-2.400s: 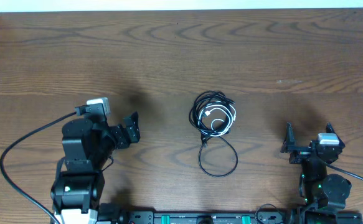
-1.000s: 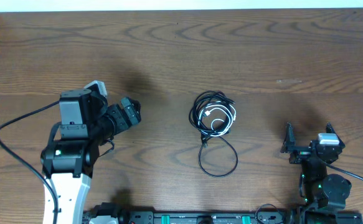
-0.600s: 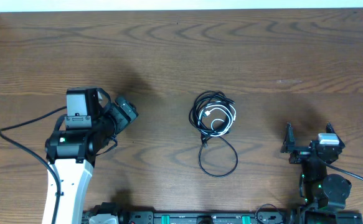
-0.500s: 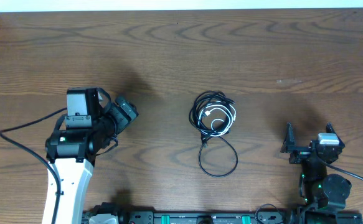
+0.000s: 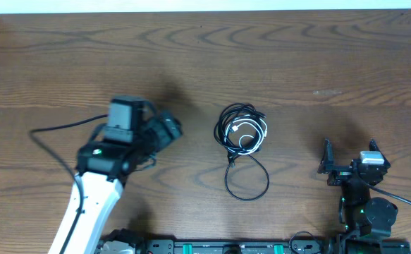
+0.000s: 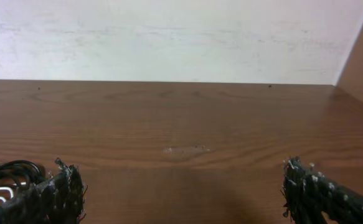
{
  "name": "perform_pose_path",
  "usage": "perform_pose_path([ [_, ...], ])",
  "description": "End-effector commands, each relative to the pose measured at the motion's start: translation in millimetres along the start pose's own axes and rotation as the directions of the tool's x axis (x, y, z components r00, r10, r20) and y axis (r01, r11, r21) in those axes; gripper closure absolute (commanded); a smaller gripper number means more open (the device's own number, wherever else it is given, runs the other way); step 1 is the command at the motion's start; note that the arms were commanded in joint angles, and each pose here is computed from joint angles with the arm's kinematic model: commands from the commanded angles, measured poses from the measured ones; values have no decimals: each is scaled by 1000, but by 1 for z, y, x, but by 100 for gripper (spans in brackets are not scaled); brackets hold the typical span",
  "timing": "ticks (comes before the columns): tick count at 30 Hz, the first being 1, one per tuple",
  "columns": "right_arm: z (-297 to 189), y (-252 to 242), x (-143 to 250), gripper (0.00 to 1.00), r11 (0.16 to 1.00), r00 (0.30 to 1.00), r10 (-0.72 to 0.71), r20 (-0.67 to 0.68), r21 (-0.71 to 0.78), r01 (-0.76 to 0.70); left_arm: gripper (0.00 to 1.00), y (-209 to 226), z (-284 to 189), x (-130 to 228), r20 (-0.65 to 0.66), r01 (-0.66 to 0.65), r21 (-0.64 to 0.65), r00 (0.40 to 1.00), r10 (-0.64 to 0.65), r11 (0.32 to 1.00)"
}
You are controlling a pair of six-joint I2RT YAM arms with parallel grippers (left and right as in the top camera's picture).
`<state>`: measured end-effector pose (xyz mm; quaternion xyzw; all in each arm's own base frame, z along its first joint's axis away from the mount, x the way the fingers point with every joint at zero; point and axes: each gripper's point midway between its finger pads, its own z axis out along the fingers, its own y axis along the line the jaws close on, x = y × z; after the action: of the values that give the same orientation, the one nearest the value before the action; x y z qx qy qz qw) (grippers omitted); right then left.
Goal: Untangle cables
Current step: 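Raise the left arm and move its gripper toward the black-white cable bundle, then lower the left gripper onto the cable bundle and close on the loops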
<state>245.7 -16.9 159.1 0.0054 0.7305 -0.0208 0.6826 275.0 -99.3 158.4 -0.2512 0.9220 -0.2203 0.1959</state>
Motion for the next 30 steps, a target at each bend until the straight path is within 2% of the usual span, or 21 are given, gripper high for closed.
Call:
perform_pose_path([
  [1, 0, 0, 1, 1, 1000, 1000, -3, -1, 0, 3, 7, -17, 16, 15, -18, -105, -30, 994, 105, 994],
  [6, 0, 0, 1, 1, 1000, 1000, -3, -1, 0, 3, 7, -30, 42, 43, -73, -219, -58, 974, 214, 974],
  [11, 0, 0, 1, 1, 1000, 1000, -3, -1, 0, 3, 7, -29, 62, 66, -149, -267, -90, 956, 252, 959],
  [30, 0, 0, 1, 1, 1000, 1000, -3, -1, 0, 3, 7, -23, 70, 67, -163, -273, -124, 954, 252, 954],
])
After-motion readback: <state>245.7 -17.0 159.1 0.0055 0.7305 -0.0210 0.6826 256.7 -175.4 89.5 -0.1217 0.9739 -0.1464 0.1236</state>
